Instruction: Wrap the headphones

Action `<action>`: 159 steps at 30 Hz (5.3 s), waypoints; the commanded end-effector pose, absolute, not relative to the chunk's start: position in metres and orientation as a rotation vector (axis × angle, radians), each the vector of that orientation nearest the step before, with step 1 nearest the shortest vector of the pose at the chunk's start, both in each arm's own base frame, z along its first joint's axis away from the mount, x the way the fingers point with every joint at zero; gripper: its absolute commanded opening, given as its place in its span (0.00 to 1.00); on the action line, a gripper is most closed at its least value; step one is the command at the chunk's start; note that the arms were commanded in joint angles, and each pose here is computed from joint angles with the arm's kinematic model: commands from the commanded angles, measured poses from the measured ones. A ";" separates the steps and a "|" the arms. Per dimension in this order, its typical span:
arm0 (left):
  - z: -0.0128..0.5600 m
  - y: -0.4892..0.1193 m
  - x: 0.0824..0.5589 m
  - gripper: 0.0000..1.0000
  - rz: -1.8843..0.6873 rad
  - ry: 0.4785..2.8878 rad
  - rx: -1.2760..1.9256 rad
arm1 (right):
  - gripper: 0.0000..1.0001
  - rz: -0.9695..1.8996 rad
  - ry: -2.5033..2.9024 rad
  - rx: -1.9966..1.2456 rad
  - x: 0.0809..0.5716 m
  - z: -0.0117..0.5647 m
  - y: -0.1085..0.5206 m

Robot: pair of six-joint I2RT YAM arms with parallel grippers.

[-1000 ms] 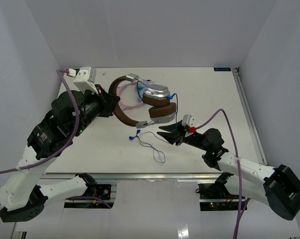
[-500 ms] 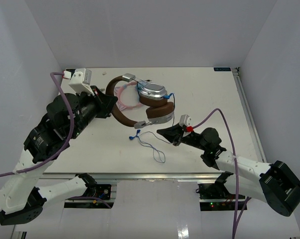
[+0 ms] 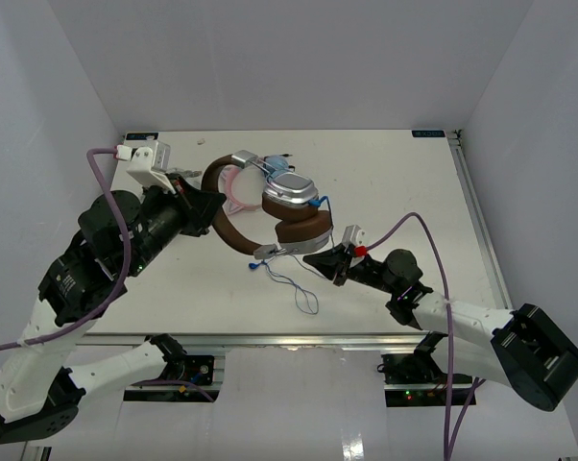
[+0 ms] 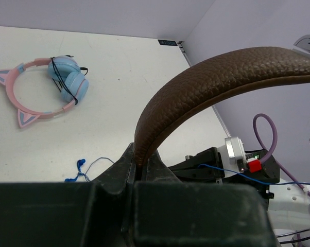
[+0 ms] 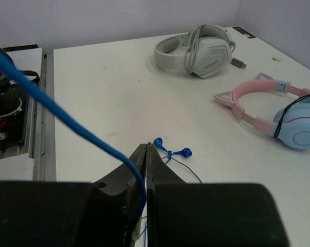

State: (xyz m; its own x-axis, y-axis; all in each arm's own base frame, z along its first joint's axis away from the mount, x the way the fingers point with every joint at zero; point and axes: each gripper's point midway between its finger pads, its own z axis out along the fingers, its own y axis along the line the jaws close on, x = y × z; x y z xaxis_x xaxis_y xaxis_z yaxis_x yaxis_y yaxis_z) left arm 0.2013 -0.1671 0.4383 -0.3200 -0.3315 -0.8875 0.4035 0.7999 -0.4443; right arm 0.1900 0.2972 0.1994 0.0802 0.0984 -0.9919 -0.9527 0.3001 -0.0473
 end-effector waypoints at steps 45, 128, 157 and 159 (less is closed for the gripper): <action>0.463 -0.132 0.191 0.00 -0.680 1.688 -0.027 | 0.35 1.094 1.183 -1.142 0.177 0.179 0.303; 0.195 -0.172 0.230 0.00 -0.079 2.362 0.557 | 0.08 0.705 1.571 -1.057 0.315 0.289 0.299; 0.238 -0.096 0.324 0.00 0.419 2.238 -0.166 | 0.08 1.323 1.354 -1.184 0.175 0.316 0.329; 0.247 -0.098 0.329 0.00 0.365 2.224 -0.201 | 0.08 1.328 1.358 -1.162 0.171 0.307 0.333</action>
